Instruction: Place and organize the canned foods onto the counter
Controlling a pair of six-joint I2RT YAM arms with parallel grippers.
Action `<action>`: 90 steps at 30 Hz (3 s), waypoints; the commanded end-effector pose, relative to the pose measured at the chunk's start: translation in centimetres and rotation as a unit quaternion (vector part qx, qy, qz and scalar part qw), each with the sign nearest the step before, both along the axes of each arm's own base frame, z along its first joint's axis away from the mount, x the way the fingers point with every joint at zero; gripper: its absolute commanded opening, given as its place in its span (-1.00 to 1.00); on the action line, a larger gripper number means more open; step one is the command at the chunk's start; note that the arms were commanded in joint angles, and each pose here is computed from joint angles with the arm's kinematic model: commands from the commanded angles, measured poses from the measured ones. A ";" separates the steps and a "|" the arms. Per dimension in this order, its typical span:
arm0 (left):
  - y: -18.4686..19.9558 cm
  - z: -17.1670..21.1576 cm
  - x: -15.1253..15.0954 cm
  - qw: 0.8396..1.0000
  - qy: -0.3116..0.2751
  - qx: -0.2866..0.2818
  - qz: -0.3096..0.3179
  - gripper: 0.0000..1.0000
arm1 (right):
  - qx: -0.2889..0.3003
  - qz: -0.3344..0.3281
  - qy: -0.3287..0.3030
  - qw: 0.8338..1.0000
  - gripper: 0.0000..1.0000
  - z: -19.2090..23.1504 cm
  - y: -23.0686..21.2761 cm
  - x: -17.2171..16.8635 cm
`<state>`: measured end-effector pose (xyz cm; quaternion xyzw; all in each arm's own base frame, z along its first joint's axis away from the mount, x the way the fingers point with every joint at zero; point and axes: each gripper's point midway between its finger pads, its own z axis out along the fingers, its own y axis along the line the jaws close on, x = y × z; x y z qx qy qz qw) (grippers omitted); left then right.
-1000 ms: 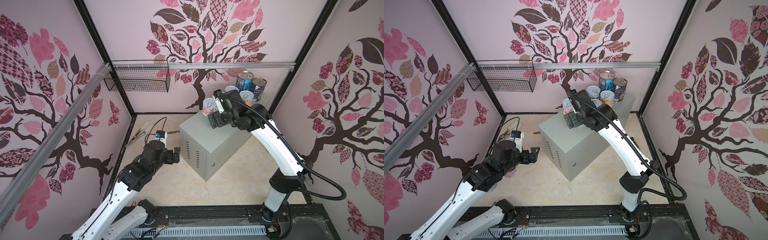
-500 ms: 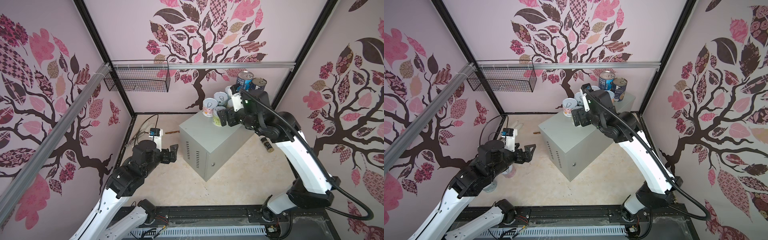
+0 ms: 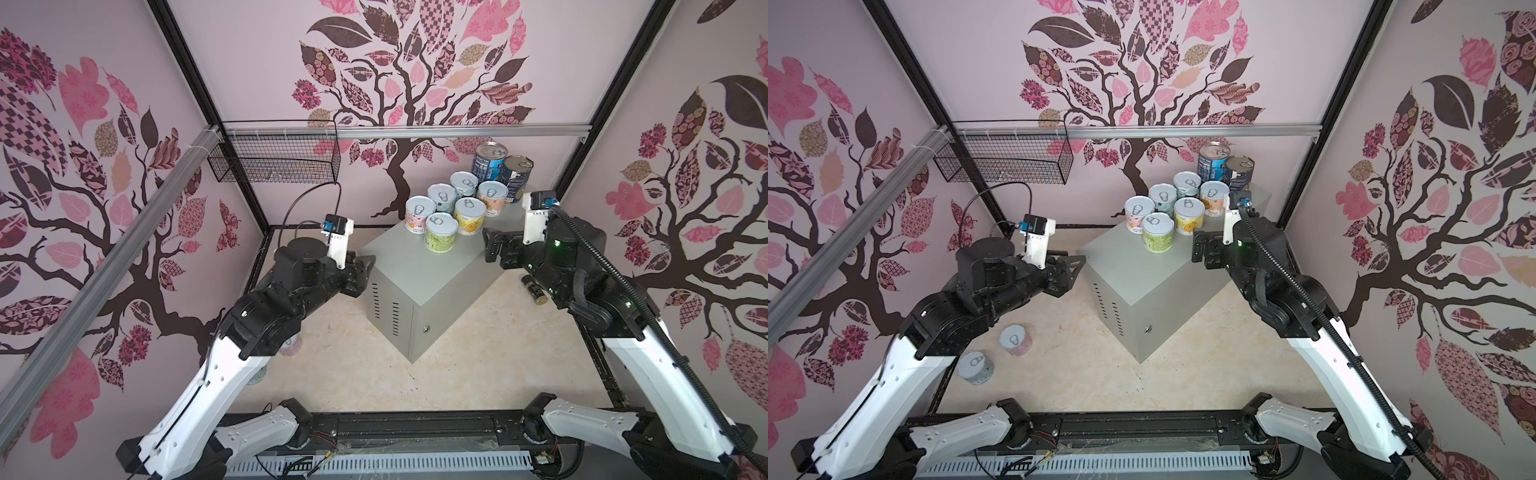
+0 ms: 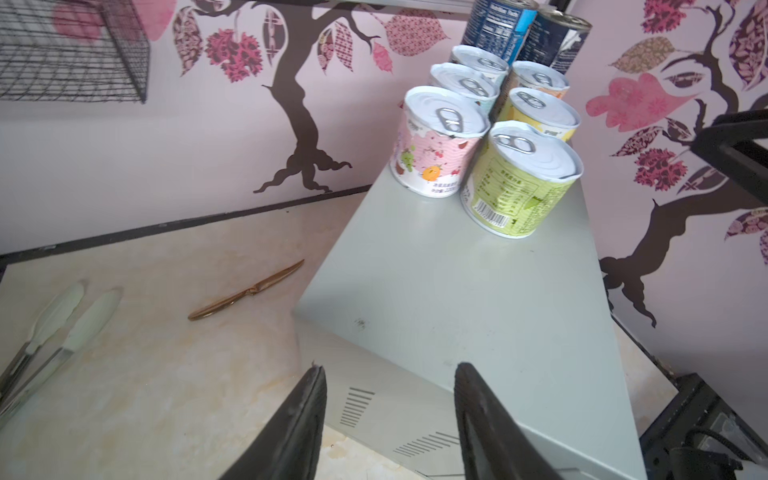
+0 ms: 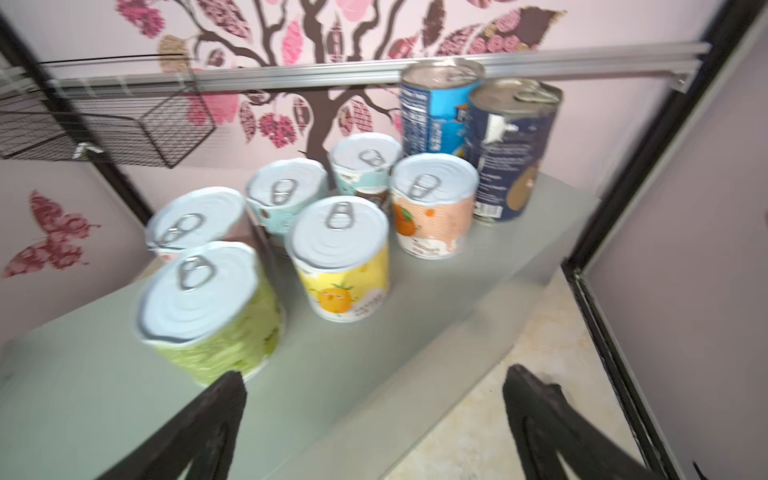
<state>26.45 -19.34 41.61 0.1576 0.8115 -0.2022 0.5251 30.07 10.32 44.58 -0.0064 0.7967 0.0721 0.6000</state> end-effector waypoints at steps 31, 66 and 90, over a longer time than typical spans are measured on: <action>-12.4 -0.1 6.5 0.996 0.018 -0.023 -0.083 -0.25 | 0.228 0.162 0.064 0.958 -0.52 -3.3 3.7 8.0; -9.4 3.6 5.8 0.998 -0.023 -0.044 -0.036 0.02 | 0.215 0.131 -0.029 0.967 -0.13 -0.1 1.1 0.5; 9.8 -4.0 -0.2 0.974 0.041 -0.029 0.222 0.96 | 0.223 0.065 0.091 0.968 0.47 -15.1 -1.9 -7.7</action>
